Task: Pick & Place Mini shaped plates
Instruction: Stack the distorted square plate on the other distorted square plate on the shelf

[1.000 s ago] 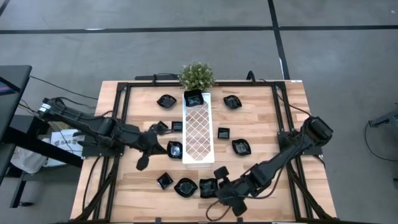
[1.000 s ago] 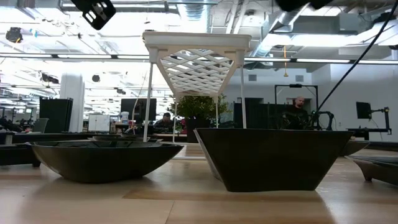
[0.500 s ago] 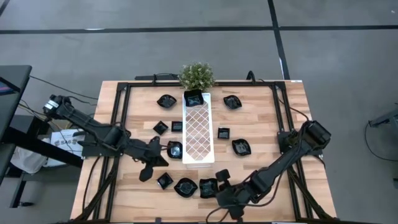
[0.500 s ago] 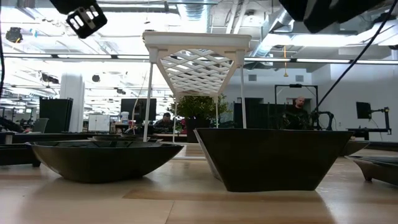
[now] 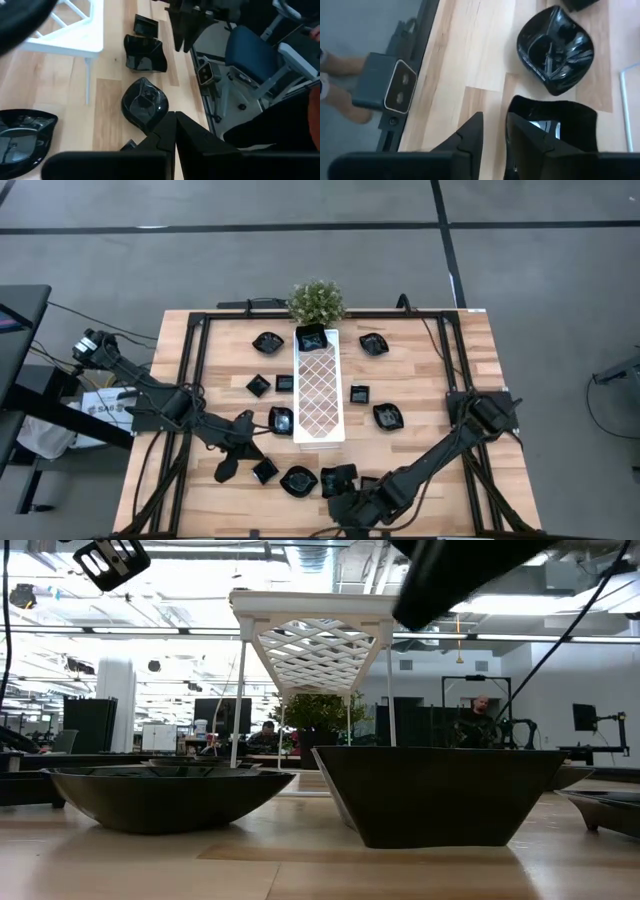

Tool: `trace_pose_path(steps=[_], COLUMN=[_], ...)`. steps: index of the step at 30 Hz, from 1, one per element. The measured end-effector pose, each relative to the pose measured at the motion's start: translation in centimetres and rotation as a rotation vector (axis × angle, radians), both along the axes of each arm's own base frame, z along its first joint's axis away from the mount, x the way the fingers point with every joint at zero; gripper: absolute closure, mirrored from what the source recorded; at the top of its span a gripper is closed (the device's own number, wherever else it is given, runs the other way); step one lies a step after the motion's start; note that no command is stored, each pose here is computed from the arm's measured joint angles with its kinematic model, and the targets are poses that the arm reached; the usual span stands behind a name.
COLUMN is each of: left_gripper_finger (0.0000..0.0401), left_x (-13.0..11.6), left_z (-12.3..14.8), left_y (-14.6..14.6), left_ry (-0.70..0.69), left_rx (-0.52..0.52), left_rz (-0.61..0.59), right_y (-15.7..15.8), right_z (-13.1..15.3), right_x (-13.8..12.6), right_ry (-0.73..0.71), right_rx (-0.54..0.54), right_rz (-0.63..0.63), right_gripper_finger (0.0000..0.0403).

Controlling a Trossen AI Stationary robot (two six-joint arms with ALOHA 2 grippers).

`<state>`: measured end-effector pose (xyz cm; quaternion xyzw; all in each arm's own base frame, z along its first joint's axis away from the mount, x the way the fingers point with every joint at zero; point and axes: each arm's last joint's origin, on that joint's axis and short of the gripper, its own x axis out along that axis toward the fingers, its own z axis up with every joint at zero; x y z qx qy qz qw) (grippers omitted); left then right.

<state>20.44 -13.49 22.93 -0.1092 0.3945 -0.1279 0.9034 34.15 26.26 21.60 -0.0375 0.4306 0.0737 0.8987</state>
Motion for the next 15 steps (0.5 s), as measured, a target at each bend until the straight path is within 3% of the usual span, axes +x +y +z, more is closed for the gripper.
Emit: trace_pose_path(steps=[7,15], left_gripper_finger=[0.0387,0.0387], left_x=[-0.01,0.00], left_z=[0.00,0.00], left_y=[-0.01,-0.01], left_ry=[0.002,0.002], left_rx=[-0.003,-0.003], left_rz=[-0.004,-0.003], right_y=[-0.04,-0.34], right_z=[-0.13,-0.18], right_x=[0.83,0.86], right_ry=[0.095,0.122], right_rx=[-0.056,-0.048], right_rz=[-0.006,-0.001], right_gripper_finger=[0.0283,0.0261])
